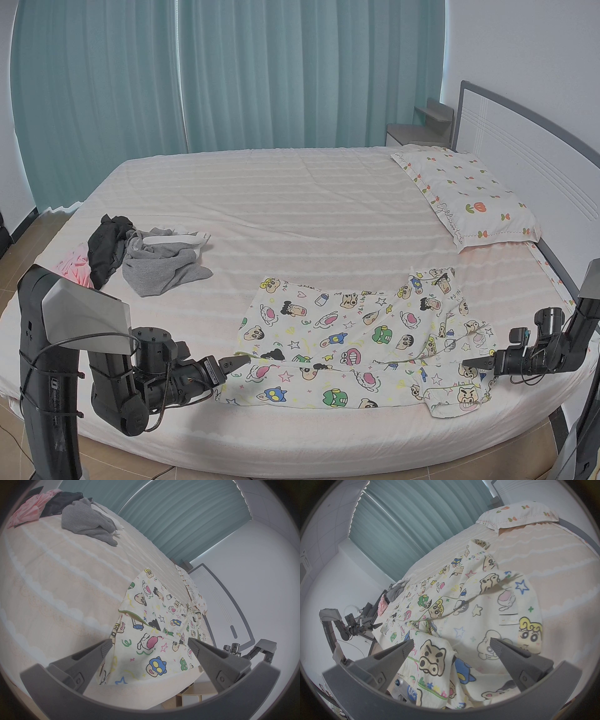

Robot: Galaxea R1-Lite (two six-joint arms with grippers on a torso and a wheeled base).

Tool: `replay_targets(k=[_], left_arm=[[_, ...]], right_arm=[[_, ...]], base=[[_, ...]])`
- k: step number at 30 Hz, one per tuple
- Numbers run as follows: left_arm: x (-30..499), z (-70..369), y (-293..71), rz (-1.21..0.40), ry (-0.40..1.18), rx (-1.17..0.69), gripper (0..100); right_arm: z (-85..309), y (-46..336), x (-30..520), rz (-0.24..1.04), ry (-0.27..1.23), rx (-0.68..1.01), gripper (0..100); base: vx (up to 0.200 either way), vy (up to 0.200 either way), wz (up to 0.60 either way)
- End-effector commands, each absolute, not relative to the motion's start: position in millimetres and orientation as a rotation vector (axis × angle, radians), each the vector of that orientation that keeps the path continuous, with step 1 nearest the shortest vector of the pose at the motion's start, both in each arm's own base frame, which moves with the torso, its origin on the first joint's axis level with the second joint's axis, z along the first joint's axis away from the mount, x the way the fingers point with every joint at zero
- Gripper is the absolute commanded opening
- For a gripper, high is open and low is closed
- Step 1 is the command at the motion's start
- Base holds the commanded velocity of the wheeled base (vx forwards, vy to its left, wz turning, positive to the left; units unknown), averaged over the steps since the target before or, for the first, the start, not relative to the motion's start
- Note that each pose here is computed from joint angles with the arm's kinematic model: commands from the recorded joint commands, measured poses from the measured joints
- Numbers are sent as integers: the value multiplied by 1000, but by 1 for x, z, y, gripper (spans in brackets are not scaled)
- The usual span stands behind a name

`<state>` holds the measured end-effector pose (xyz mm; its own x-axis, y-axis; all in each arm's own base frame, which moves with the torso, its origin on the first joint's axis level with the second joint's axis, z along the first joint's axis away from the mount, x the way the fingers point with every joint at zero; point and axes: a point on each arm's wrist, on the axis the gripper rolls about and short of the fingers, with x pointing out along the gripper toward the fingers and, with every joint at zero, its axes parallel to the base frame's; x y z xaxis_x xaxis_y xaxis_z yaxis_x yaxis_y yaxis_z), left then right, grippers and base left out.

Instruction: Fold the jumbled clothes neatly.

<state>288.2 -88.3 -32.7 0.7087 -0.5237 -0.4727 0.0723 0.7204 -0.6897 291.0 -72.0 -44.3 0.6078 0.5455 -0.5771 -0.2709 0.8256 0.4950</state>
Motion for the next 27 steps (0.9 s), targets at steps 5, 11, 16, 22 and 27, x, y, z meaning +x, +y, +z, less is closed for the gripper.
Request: replay_targets(k=[5,11,16,22,27], left_arm=[[288,-34,-88,-360,718,-693,100],[288,-34,-88,-360,718,-693,100],[288,-34,-88,-360,718,-693,100],[288,-34,-88,-360,717,-692,100],[288,-34,-88,-359,717,-691,100]], right_arm=[[-57,-65,297,540,799,356,100],[-58,-65,294,552,800,336,0],[-58,-65,292,590,787,363,0],[-56,-68,291,606,768,376,0],[-48,-75,291,623,724,388,0]], base=[[0,0,0],[0,0,0],[0,0,0],[0,0,0],[0,0,0]])
